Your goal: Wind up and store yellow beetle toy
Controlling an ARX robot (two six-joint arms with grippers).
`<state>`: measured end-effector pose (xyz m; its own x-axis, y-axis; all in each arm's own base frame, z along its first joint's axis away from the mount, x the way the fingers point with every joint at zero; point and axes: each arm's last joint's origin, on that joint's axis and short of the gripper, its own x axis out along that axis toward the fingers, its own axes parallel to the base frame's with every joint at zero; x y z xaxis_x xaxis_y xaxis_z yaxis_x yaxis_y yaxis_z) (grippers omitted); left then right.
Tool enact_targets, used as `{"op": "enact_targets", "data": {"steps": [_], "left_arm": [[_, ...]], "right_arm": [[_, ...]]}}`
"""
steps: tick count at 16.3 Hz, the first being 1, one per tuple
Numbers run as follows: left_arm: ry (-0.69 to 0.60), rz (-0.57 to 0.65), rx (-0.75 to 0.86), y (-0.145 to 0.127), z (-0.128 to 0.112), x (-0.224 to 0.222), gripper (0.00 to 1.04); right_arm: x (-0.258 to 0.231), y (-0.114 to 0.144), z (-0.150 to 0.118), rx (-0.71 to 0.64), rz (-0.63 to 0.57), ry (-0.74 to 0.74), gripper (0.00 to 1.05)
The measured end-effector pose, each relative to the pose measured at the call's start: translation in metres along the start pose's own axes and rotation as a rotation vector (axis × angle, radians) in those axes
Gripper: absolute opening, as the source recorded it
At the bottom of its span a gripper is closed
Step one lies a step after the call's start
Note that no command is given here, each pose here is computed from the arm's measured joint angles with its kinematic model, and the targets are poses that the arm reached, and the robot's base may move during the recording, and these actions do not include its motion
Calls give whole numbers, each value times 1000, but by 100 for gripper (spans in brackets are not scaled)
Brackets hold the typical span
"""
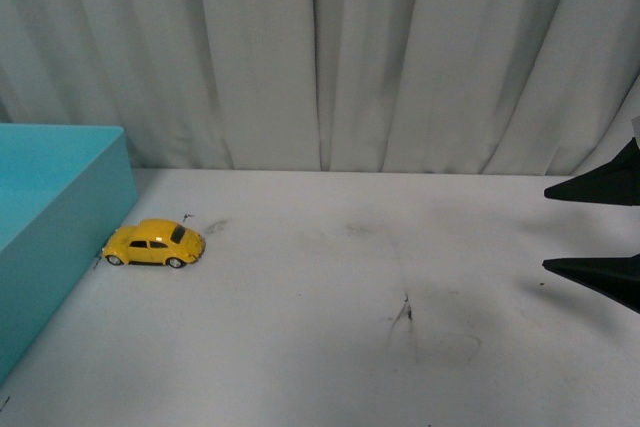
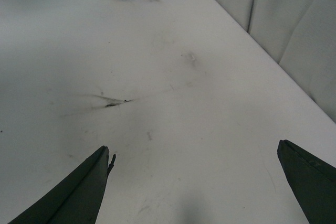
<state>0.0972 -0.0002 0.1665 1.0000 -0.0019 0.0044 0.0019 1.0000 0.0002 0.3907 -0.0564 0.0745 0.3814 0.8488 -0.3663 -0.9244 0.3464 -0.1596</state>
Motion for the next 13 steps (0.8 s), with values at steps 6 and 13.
{"op": "enact_targets", "data": {"steps": [6,13], "left_arm": [[0,0,0,0,0,0,98],[0,0,0,0,0,0,98]], "right_arm": [[16,60,14,165,-739,100,68],[-36,148,63,425,-1131,-114,2]]}}
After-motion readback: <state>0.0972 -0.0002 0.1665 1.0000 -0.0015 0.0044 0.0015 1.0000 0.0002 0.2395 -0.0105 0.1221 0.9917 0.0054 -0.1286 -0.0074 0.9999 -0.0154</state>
